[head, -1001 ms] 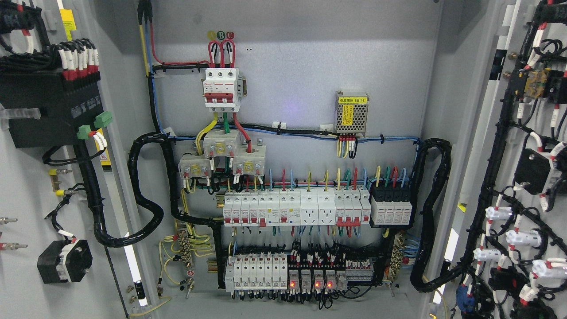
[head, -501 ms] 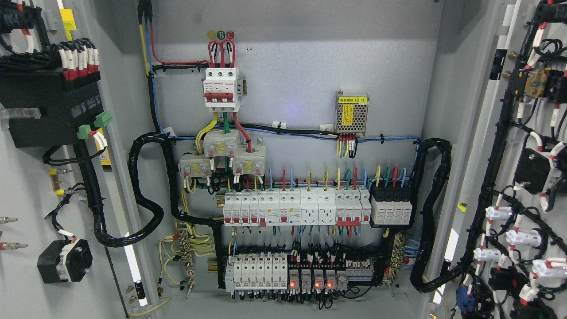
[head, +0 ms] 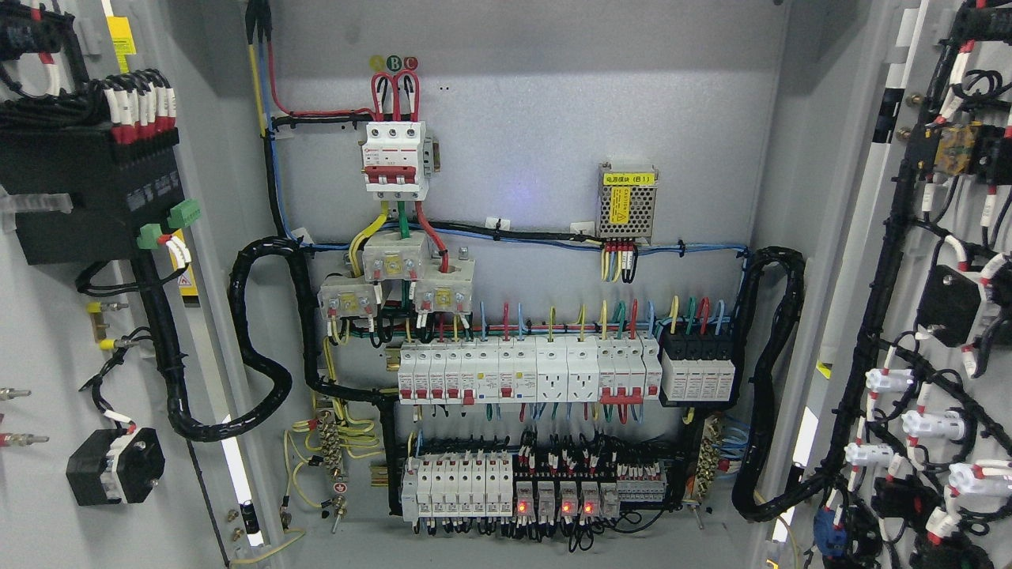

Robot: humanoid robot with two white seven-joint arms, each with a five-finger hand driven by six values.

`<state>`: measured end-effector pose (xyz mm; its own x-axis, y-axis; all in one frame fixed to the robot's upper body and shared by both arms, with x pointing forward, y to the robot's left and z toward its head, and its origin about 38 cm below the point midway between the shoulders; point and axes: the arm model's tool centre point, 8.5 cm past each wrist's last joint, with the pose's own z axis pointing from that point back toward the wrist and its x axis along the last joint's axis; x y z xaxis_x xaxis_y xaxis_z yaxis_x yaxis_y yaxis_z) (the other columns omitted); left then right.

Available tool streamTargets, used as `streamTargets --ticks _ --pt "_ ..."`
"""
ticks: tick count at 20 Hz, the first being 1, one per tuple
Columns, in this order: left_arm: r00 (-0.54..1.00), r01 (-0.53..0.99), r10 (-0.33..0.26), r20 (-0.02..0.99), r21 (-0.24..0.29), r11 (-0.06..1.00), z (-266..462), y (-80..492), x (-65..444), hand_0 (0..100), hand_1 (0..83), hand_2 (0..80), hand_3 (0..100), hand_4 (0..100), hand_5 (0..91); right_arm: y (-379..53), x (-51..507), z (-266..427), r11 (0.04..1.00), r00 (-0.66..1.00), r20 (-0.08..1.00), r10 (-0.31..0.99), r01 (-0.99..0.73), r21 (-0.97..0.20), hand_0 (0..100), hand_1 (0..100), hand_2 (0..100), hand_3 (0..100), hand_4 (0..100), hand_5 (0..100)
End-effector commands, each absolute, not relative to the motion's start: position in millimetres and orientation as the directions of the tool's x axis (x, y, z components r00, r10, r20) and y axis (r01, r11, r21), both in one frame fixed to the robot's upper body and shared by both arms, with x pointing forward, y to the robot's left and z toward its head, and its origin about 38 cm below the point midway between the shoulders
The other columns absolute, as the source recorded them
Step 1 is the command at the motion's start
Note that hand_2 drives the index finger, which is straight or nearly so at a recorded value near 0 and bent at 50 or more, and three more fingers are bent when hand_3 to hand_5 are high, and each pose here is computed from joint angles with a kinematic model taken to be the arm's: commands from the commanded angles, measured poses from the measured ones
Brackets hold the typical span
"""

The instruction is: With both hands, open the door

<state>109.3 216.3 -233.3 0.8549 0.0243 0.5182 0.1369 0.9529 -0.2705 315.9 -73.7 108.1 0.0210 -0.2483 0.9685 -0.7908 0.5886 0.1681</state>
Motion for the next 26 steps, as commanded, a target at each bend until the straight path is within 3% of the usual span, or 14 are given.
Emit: streamTargets --ticks 1,5,11,18,22,26 --pt "0.511 0.282 0.070 0.857 -0.244 0.928 -126 219 205 12 55.6 0.0 0 0 0.0 -183 280 139 0.766 -0.194 0.961 -0.196 -0.642 0.027 0 50 4 0 0 0" --pt "0.341 0.292 0.135 0.930 -0.241 0.925 -65 219 212 12 55.6 0.0 0 0 0.0 -216 262 145 0.812 -0.292 0.943 -0.157 -0.582 -0.045 0 50 4 0 0 0" --pt "0.177 0.332 0.166 0.970 -0.217 0.918 -1 216 211 12 55.6 0.0 0 0 0.0 -253 245 176 0.872 -0.479 0.872 -0.105 -0.466 -0.150 0 50 4 0 0 0" --pt "-0.066 0.465 0.121 0.990 -0.077 0.882 70 224 224 12 55.6 0.0 0 0 0.0 -272 232 185 0.901 -0.558 0.828 -0.062 -0.389 -0.195 0 50 4 0 0 0" --pt "-0.161 0.484 0.120 0.980 -0.028 0.875 90 226 224 12 55.6 0.0 0 0 0.0 -279 227 197 0.901 -0.649 0.760 -0.046 -0.356 -0.250 0 50 4 0 0 0" --pt "-0.284 0.473 0.124 0.951 0.026 0.881 112 231 221 12 55.6 0.0 0 0 0.0 -287 229 200 0.925 -0.654 0.755 -0.040 -0.309 -0.219 0 50 4 0 0 0"
